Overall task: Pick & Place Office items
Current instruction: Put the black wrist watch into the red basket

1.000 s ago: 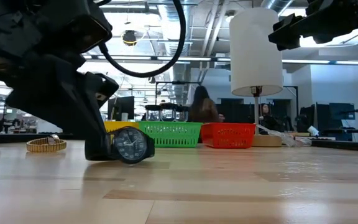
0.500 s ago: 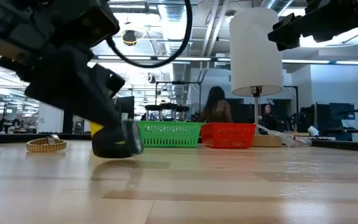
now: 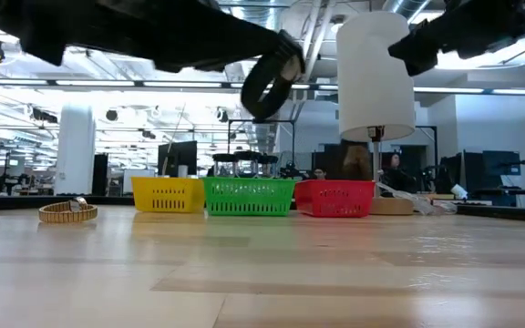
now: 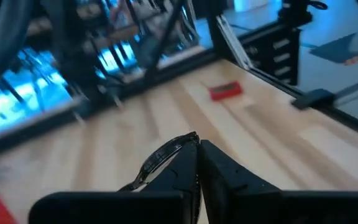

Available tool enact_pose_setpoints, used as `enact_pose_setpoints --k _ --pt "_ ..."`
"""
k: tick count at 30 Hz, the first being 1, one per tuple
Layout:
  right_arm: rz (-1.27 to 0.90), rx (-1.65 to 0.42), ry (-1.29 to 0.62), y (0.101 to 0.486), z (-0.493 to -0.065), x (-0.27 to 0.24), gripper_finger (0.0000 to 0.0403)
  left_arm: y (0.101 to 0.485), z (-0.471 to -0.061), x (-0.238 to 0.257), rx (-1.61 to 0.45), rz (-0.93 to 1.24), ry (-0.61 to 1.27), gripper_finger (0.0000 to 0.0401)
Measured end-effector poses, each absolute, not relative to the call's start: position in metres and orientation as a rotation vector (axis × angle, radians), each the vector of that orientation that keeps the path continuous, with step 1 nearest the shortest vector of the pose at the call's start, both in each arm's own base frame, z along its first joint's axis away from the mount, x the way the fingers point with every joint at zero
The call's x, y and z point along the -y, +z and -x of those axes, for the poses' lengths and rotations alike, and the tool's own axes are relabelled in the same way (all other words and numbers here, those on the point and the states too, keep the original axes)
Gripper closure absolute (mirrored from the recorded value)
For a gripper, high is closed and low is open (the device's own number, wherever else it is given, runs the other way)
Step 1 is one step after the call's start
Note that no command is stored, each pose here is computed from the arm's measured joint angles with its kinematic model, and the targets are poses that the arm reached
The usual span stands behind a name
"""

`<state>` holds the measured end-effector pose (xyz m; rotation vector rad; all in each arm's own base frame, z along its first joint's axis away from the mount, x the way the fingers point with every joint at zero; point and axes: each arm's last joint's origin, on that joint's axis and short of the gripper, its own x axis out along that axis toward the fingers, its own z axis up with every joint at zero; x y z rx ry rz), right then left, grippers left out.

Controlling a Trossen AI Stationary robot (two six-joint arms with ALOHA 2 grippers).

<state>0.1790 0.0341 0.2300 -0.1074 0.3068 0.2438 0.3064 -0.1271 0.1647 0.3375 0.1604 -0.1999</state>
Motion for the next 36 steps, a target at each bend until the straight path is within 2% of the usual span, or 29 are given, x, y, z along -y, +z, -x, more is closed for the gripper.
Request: enact_pose_setpoints --k 8,16,36 --pt "0.178 -0.228 0.251 0.227 -0.199 -0.038 0.0201 0.184 -0.315 0.093 -0.096 -0.343 -0.110 0.0396" --pt "0.227 -0.172 0.248 0.216 -0.230 -0.042 0.0201 0.214 -0.313 0.087 0.032 -0.274 -0.292 0.0396" --pt "0.183 -0.295 0.267 0.205 -0.314 -0.062 0.0201 0.217 -0.309 0.095 0.040 -0.274 -0.331 0.0396"
